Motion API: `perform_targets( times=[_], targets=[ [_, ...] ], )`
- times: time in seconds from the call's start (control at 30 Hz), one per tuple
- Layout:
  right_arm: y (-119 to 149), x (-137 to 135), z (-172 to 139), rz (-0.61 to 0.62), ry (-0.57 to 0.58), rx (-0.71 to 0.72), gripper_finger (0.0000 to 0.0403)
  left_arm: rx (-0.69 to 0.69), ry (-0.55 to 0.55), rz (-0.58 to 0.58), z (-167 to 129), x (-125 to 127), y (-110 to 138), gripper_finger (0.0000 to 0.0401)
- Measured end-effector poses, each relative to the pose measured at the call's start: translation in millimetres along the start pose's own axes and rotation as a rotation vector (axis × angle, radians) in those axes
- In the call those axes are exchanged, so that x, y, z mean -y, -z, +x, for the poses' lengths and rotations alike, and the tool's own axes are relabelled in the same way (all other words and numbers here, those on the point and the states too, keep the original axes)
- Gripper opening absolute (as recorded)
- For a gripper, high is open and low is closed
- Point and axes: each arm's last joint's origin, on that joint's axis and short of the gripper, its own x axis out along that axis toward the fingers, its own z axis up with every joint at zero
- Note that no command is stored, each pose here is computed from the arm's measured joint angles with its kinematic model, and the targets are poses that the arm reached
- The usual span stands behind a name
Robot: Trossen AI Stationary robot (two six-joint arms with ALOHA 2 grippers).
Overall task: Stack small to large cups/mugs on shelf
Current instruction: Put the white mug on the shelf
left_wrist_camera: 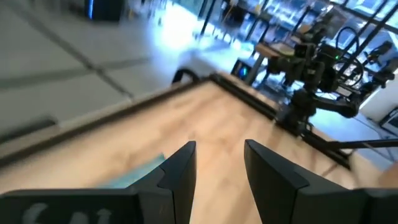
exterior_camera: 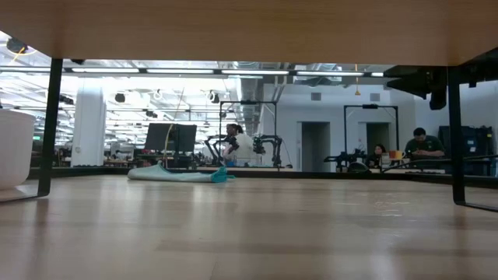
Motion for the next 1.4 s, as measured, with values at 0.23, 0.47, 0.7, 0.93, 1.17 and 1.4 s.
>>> perform_targets(
  times=[0.23,0.47,0.7,0.93,1.17,1.4],
  targets=[
    [0.0,0.0,0.0,0.024,0.000,0.000,0.0186,-0.245,-0.121,-0.042,-34.5,11.3,-17.7,0.0110],
    [-0.2,-0.1,0.0,0.044,0.000,0.001,0.0186,-0.458,-0.137,-0.046,-50.0,21.4,-34.6,0.0059],
    [-0.1,-0.1,0.0,0.046,0.000,0.000,0.0186,-0.703,-0.112,-0.259,-49.7,24.3,-28.3,0.0039],
    [-0.2,0.0,0.0,0.046,0.001,0.001,0.0186,-0.723,-0.166,-0.199,-49.6,21.8,-26.4,0.0053],
    [-0.2,0.1,0.0,0.050,0.003,0.002,0.0186,-0.745,-0.099,-0.177,-49.5,23.5,-26.3,0.0122],
    [-0.1,0.1,0.0,0.049,0.004,0.001,0.0186,-0.738,-0.120,-0.275,-50.5,23.9,-26.3,0.0178]
  ],
)
